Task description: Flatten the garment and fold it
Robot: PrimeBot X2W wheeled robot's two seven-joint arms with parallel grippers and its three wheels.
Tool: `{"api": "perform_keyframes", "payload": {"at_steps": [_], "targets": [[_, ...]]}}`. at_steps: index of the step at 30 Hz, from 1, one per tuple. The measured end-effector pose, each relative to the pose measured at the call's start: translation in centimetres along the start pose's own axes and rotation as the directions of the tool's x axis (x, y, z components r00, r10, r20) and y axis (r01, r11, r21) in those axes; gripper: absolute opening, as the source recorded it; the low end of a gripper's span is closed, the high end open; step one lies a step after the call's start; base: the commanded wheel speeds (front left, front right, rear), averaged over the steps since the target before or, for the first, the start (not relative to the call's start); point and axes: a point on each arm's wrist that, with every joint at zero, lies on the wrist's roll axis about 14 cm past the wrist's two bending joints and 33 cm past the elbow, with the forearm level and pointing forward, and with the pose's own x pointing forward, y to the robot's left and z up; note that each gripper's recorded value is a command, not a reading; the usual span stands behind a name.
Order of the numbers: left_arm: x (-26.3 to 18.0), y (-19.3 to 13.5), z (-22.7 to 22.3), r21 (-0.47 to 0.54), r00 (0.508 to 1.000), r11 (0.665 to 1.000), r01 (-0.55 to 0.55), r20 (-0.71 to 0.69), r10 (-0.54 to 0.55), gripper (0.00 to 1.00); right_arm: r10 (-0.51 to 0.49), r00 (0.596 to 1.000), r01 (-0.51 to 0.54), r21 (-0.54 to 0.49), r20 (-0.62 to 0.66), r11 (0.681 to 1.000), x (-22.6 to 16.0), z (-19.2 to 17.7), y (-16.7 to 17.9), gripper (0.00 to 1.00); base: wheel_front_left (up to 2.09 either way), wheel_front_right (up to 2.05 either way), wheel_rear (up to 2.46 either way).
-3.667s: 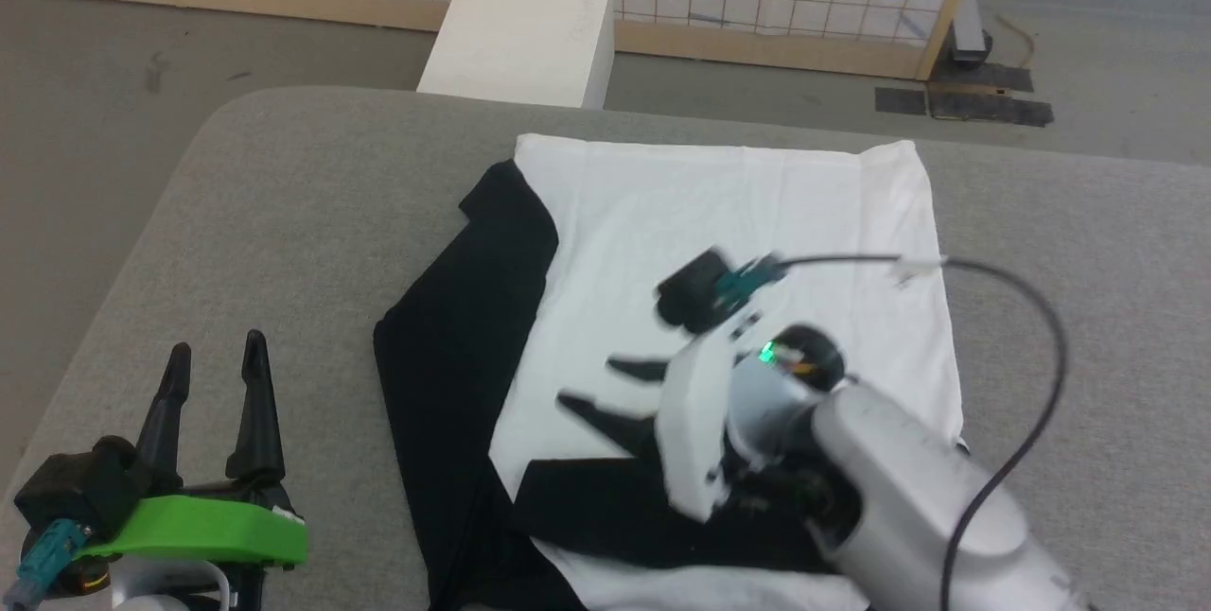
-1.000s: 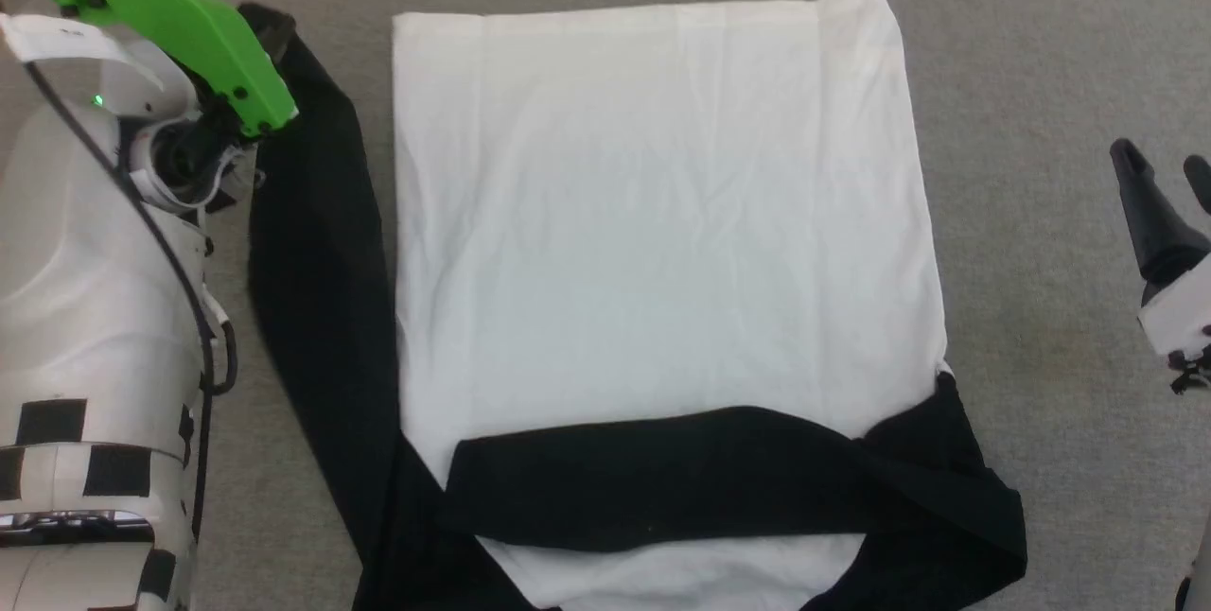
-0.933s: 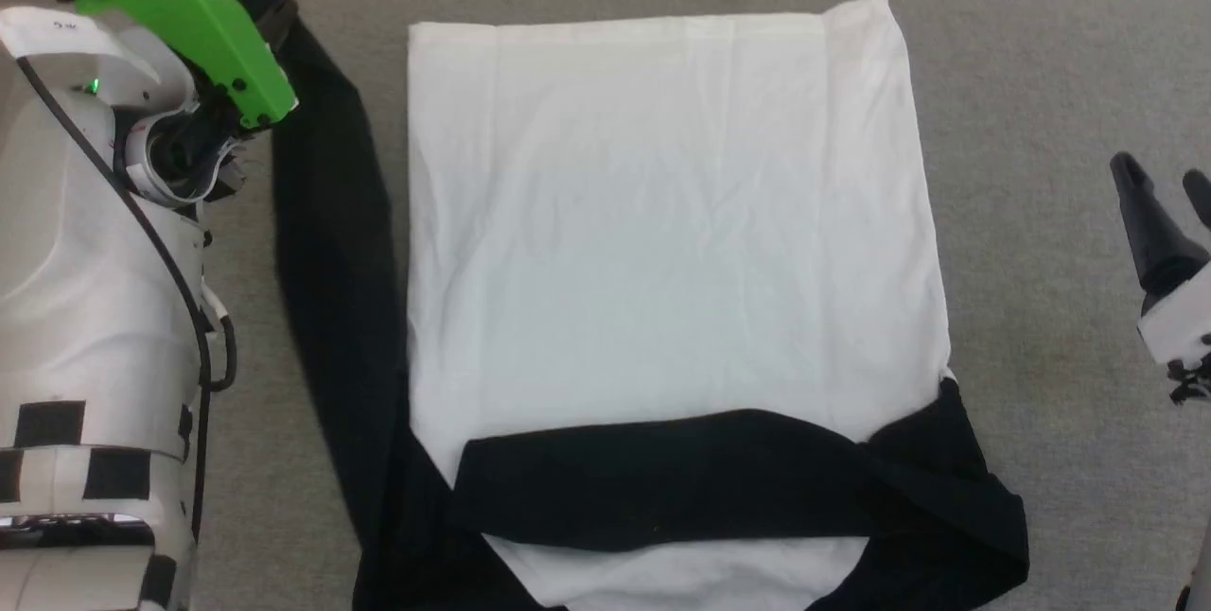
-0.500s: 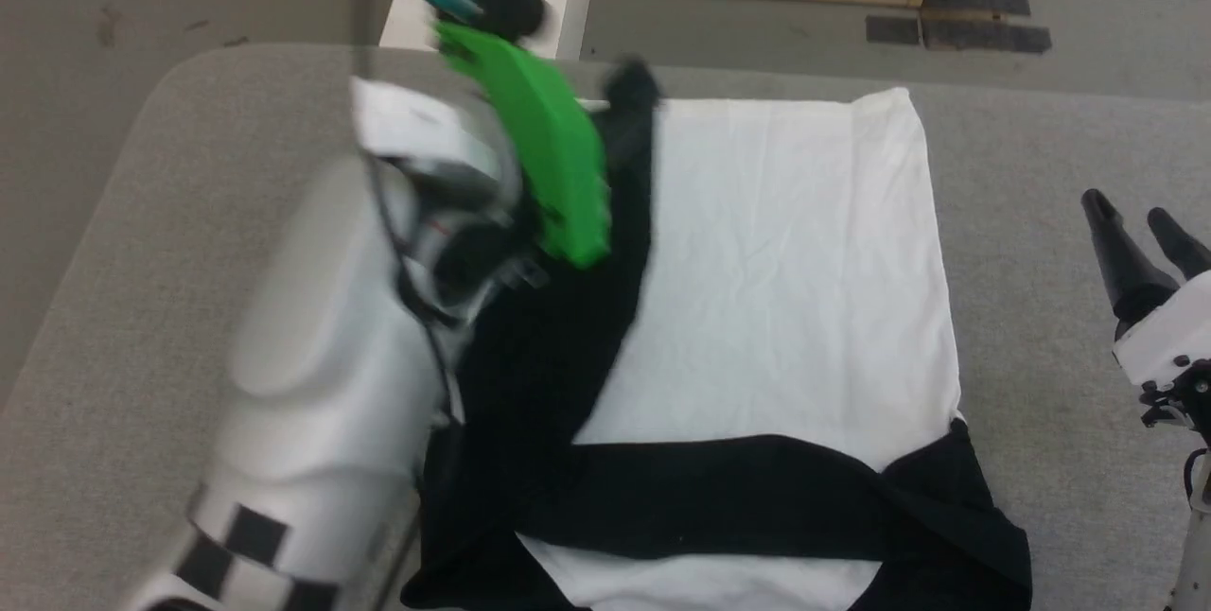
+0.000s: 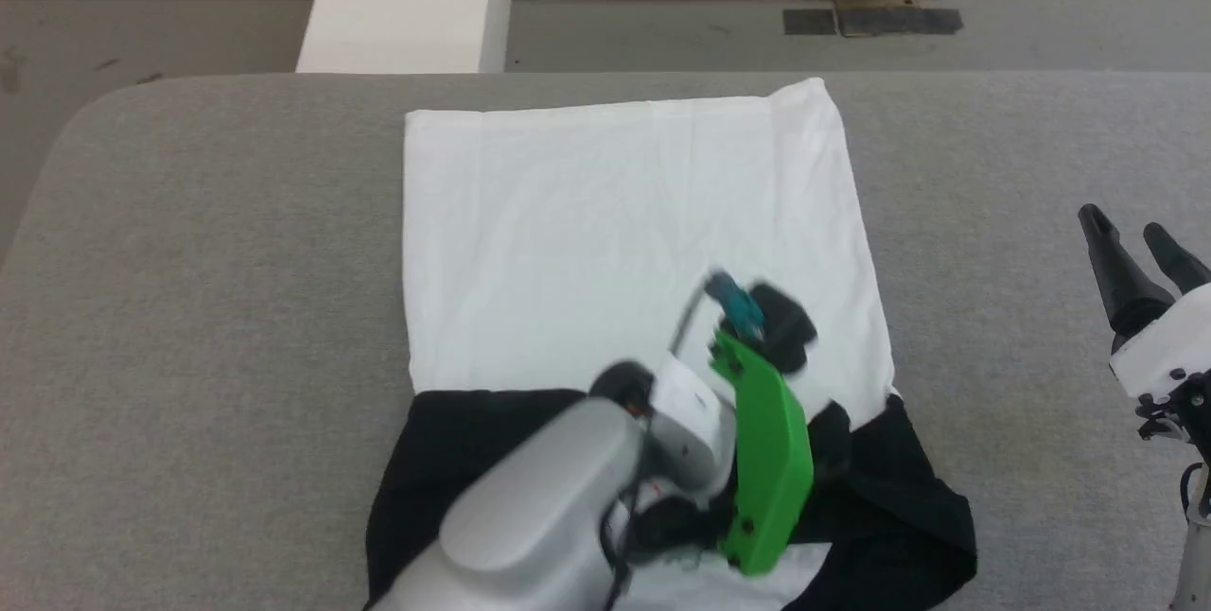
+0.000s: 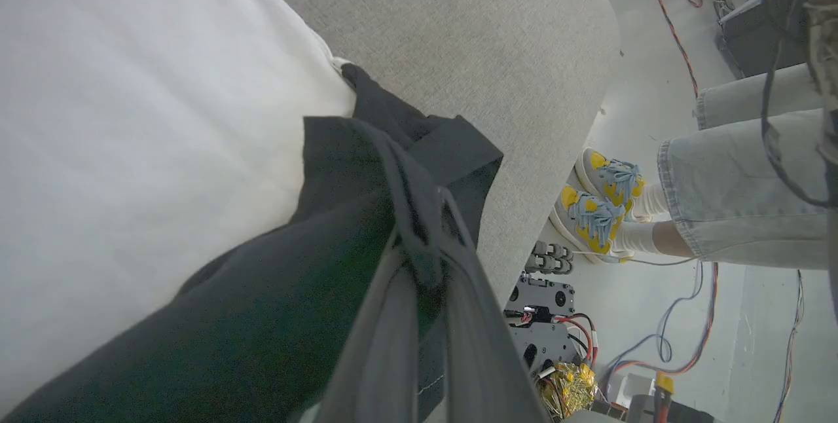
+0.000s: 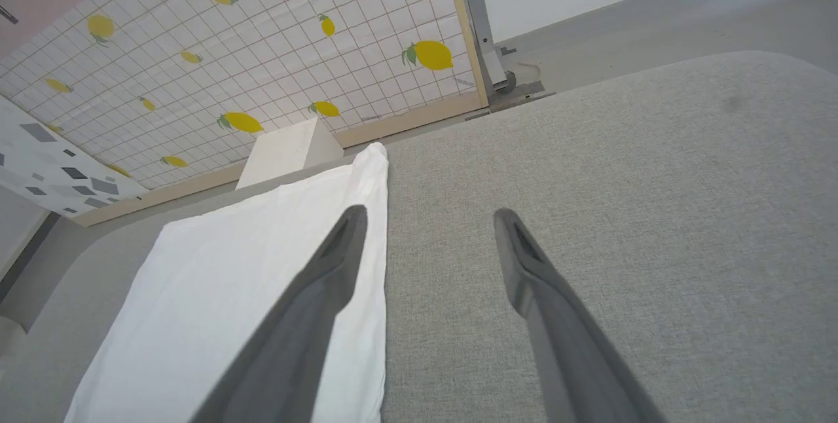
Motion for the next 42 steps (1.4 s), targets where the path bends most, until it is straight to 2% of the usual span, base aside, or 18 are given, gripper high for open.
{"api": "perform_keyframes", "payload": {"at_steps": [5,6,7,8,12,16,19,22,25,27,28,30,33,38,40,42], "targets": [[2.1,0.4,-4.8,0.009,0.989,1.0,-0.013,-0.146,0.014,0.0,-0.036,0.999,0.036,0.006,-0.004,0.999,-0.5,-0.2,-1.4,1.0,0.0,0.0,0.0],[2.3,0.5,-5.6,0.011,0.986,1.0,-0.017,-0.164,0.019,0.11,-0.04,0.999,0.04,0.006,-0.005,0.999,-0.5,-0.3,-1.5,1.0,0.0,0.0,0.0],[2.5,0.5,-6.1,0.005,0.984,1.0,-0.015,-0.18,0.016,0.94,-0.044,0.999,0.044,0.007,-0.006,0.999,-0.5,-0.3,-1.6,1.0,0.0,0.0,0.0],[2.6,0.5,-6.4,-0.004,0.983,1.0,-0.012,-0.183,0.011,1.0,-0.045,0.999,0.045,0.007,-0.007,0.999,-0.5,-0.4,-1.7,1.0,0.0,0.0,0.0],[2.2,-0.6,-5.2,-0.079,0.99,0.996,0.039,-0.134,-0.049,1.0,-0.038,0.999,0.038,0.008,-0.004,0.999,-0.4,-0.4,-1.5,1.0,0.0,0.0,0.0],[0.5,-1.0,-1.1,-0.158,0.996,0.983,0.092,0.005,-0.092,1.0,-0.022,1.0,0.022,0.012,-0.009,1.0,-0.4,-0.6,-0.9,1.0,0.0,0.0,0.0],[-1.9,0.9,3.3,-0.161,0.983,0.985,0.057,0.182,-0.027,1.0,-0.004,1.0,0.005,0.01,-0.009,1.0,-0.5,-0.5,-0.2,1.0,0.0,0.0,0.0],[-5.9,4.1,7.7,-0.167,0.922,0.985,-0.042,0.374,0.103,1.0,0.022,1.0,-0.022,0.003,-0.006,1.0,-0.5,-0.4,0.8,1.0,0.0,0.0,0.0],[-11.2,8.4,10.6,-0.207,0.789,0.96,-0.186,0.551,0.272,1.0,0.054,0.999,-0.054,-0.007,-0.008,0.999,-0.4,-0.3,2.0,1.0,0.0,0.0,0.0],[-15.4,11.5,11.7,-0.266,0.655,0.92,-0.287,0.646,0.391,1.0,0.072,0.997,-0.073,-0.015,-0.021,0.997,-0.3,-0.5,2.7,1.0,0.0,0.0,0.0],[-16.9,12.8,11.6,-0.28,0.614,0.899,-0.336,0.659,0.434,1.0,0.08,0.996,-0.08,-0.018,-0.028,0.997,-0.2,-0.7,3.0,1.0,0.0,0.0,0.0],[-20.3,15.1,11.4,-0.332,0.492,0.848,-0.412,0.703,0.514,1.0,0.093,0.995,-0.094,-0.022,-0.04,0.995,0.1,-1.1,3.5,1.0,0.0,0.0,0.0],[-23.6,17.6,9.8,-0.374,0.366,0.777,-0.505,0.723,0.586,1.0,0.103,0.993,-0.105,-0.025,-0.055,0.994,0.6,-1.5,4.0,1.0,0.0,0.0,0.0],[-27.2,20.4,6.0,-0.383,0.203,0.644,-0.662,0.735,0.647,1.0,0.111,0.99,-0.115,-0.041,-0.082,0.993,1.7,-2.3,4.5,1.0,0.0,0.0,0.0],[-27.7,21.0,4.9,-0.373,0.178,0.607,-0.702,0.733,0.656,1.0,0.108,0.99,-0.113,-0.047,-0.087,0.993,2.3,-2.4,4.5,1.0,0.0,0.0,0.0],[-27.8,21.4,4.2,-0.377,0.161,0.59,-0.714,0.732,0.662,1.0,0.105,0.991,-0.109,-0.051,-0.086,0.993,3.1,-2.3,4.6,1.0,0.0,0.0,0.0]]}}
